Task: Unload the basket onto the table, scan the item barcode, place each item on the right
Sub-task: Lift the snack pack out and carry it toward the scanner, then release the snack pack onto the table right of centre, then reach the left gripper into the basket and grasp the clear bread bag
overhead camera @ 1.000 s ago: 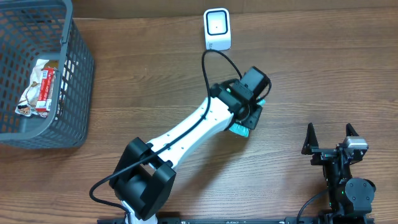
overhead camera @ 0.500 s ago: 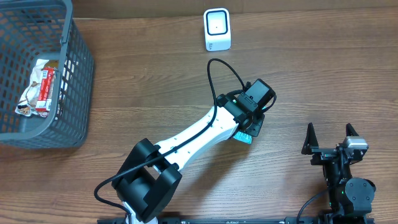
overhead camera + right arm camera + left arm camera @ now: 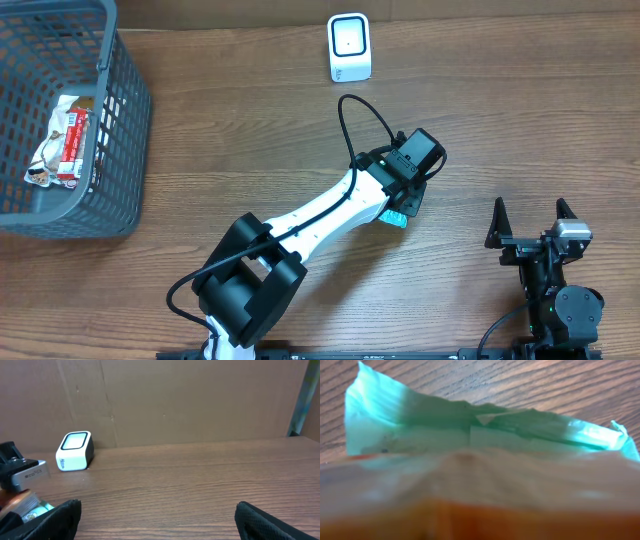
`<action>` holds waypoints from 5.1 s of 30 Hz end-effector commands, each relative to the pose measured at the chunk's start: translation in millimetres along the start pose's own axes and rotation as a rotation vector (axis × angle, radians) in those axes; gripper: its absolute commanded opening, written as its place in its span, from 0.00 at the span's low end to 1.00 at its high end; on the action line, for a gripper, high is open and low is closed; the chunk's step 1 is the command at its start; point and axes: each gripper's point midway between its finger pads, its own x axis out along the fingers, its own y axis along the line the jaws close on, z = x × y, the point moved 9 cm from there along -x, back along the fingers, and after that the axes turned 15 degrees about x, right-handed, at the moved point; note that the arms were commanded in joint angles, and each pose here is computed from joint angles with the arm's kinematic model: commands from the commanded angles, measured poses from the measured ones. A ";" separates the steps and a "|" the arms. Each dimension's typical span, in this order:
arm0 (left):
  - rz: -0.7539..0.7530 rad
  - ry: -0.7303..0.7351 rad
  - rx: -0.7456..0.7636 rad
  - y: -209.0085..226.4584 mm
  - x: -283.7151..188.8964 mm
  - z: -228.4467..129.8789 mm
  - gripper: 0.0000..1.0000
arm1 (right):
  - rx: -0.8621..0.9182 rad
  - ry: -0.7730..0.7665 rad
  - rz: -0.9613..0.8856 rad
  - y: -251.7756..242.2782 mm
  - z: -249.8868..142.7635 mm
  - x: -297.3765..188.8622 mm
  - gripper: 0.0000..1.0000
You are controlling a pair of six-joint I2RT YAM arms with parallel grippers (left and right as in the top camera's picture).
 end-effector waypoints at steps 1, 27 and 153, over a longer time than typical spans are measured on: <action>0.015 0.007 -0.013 -2.8 10.2 0.0 0.47 | 0.003 -0.007 -0.010 -1.9 -1.6 0.1 1.00; -0.017 -0.039 0.053 -6.4 -62.1 50.2 1.00 | 0.003 -0.007 -0.010 -1.9 -1.6 0.1 1.00; 0.164 0.297 -0.672 570.8 -19.9 -271.1 0.54 | 0.003 -0.007 -0.010 -1.9 -1.6 0.1 1.00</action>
